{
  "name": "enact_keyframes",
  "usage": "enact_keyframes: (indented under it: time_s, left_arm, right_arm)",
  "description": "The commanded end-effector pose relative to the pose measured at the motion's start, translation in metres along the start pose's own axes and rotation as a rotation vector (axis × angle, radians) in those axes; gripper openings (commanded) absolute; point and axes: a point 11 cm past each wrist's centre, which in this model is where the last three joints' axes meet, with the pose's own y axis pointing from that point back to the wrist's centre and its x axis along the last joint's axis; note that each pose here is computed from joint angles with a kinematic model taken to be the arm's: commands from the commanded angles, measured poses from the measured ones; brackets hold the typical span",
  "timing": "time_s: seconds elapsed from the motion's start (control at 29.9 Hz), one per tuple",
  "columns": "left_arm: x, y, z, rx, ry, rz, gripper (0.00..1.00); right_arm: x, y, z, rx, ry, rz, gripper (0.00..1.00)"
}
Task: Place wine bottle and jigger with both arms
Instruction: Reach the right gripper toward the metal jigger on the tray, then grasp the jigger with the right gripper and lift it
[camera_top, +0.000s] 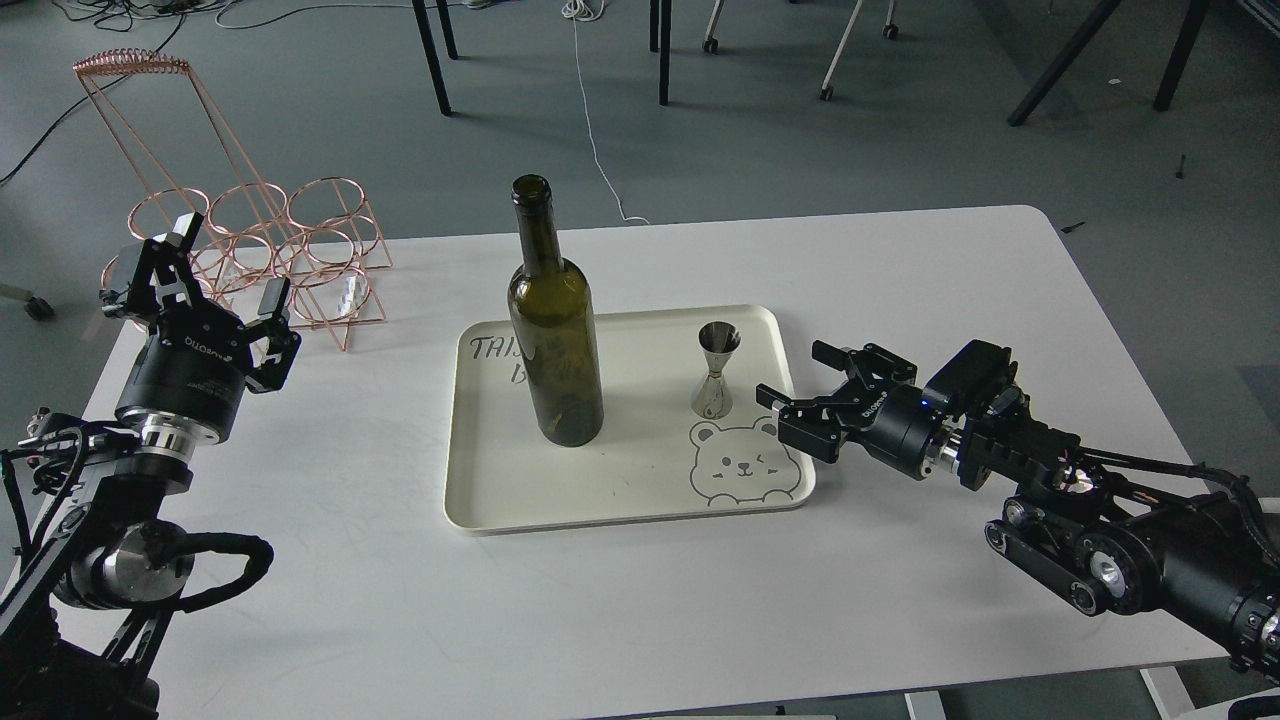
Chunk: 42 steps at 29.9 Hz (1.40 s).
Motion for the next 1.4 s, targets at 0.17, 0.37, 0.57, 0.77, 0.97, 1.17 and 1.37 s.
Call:
enact_keyframes:
  time_s: [0.17,0.37,0.57,0.77,0.97,1.17,1.37]
  left_arm:
    - [0.0,-0.001,0.0,-0.001,0.0,-0.001,0.98]
    - [0.0,-0.001,0.001,-0.002,-0.001,-0.002,0.98]
    - [-0.001,-0.003,0.003,-0.007,-0.003,-0.004,0.98]
    - [0.0,-0.003,0.003,-0.008,-0.003,-0.003,0.98]
    - [0.0,-0.003,0.004,-0.011,-0.002,-0.001,0.98]
    - [0.001,-0.003,0.005,-0.013,-0.002,0.0,0.98]
    - [0.001,-0.003,0.005,-0.015,-0.002,0.001,0.98]
  right_arm:
    - [0.0,-0.039,-0.022,0.029,0.015,-0.005,0.8]
    - [0.006,-0.051,-0.03,0.044,0.02,0.013,0.73]
    - [0.012,-0.055,-0.028,0.035,0.038,0.02,0.59]
    - [0.014,-0.056,-0.026,0.032,0.047,0.027,0.53]
    - [0.013,-0.056,-0.026,0.035,0.057,0.018,0.32]
    - [0.016,-0.056,-0.027,0.038,0.062,0.028,0.17]
    - [0.038,-0.064,-0.026,0.051,0.092,0.071,0.14]
